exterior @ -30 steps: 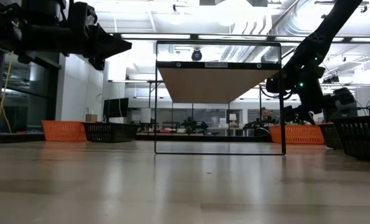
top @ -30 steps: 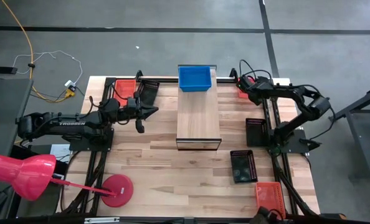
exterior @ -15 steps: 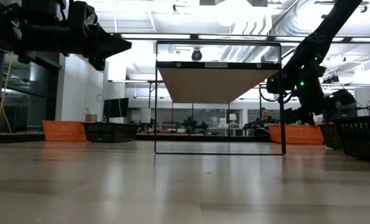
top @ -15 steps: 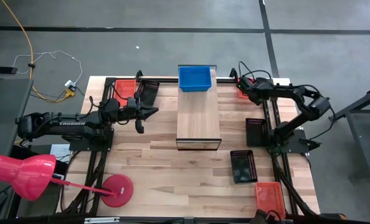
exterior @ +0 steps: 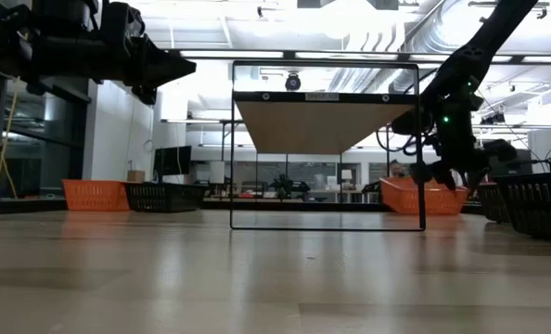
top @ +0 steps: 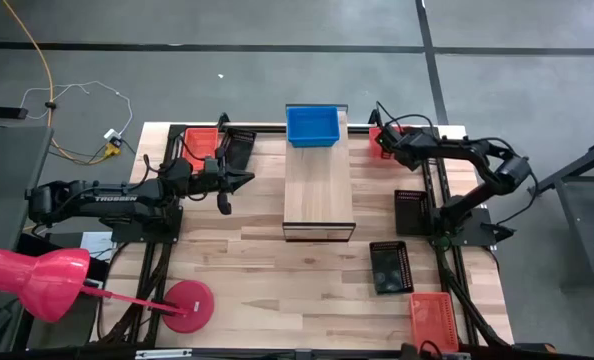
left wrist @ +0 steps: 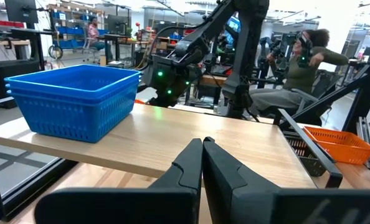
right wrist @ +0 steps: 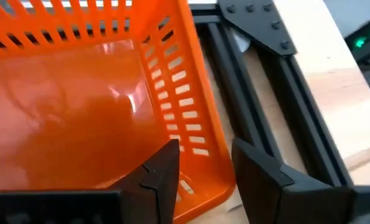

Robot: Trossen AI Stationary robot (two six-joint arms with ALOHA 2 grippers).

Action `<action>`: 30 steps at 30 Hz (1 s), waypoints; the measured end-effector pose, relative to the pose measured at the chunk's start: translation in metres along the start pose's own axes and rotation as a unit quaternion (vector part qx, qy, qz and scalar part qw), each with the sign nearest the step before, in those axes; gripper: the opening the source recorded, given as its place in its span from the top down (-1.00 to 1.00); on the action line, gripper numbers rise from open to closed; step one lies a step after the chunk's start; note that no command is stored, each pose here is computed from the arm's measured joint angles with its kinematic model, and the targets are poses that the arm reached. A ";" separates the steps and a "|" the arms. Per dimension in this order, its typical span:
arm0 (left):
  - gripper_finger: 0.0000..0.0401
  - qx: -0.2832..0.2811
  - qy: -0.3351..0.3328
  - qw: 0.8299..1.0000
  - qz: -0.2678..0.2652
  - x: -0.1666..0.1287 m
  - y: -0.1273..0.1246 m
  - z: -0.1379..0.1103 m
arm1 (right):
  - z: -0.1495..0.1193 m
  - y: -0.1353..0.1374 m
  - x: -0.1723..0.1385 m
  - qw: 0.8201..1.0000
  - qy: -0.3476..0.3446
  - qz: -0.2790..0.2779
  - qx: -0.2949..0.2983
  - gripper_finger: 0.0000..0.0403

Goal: Stack baskets on shelf by color
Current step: Put the top right orange bin on the shelf

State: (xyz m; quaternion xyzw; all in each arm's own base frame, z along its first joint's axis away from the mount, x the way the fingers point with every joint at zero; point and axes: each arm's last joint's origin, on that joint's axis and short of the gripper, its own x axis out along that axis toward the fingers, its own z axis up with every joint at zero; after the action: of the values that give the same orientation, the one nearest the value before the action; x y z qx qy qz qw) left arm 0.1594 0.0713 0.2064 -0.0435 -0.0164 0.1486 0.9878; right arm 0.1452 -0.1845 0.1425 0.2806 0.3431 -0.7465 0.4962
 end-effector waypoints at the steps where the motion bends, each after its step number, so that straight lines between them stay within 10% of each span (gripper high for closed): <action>1: 1.00 0.000 0.000 1.000 0.000 0.000 0.000 0.000 | 0.000 0.000 -0.002 1.000 -0.002 0.005 -0.002 0.34; 30: 1.00 0.003 -0.023 1.000 -0.003 0.000 0.000 0.004 | 0.012 -0.010 -0.005 0.999 0.001 0.020 0.025 0.34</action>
State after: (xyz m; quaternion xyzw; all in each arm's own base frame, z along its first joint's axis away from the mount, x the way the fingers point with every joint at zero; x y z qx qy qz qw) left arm 0.1591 0.0711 0.2108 -0.0368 -0.0384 0.1471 0.9877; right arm 0.1363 -0.1882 0.1556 0.3002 0.3189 -0.7445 0.5039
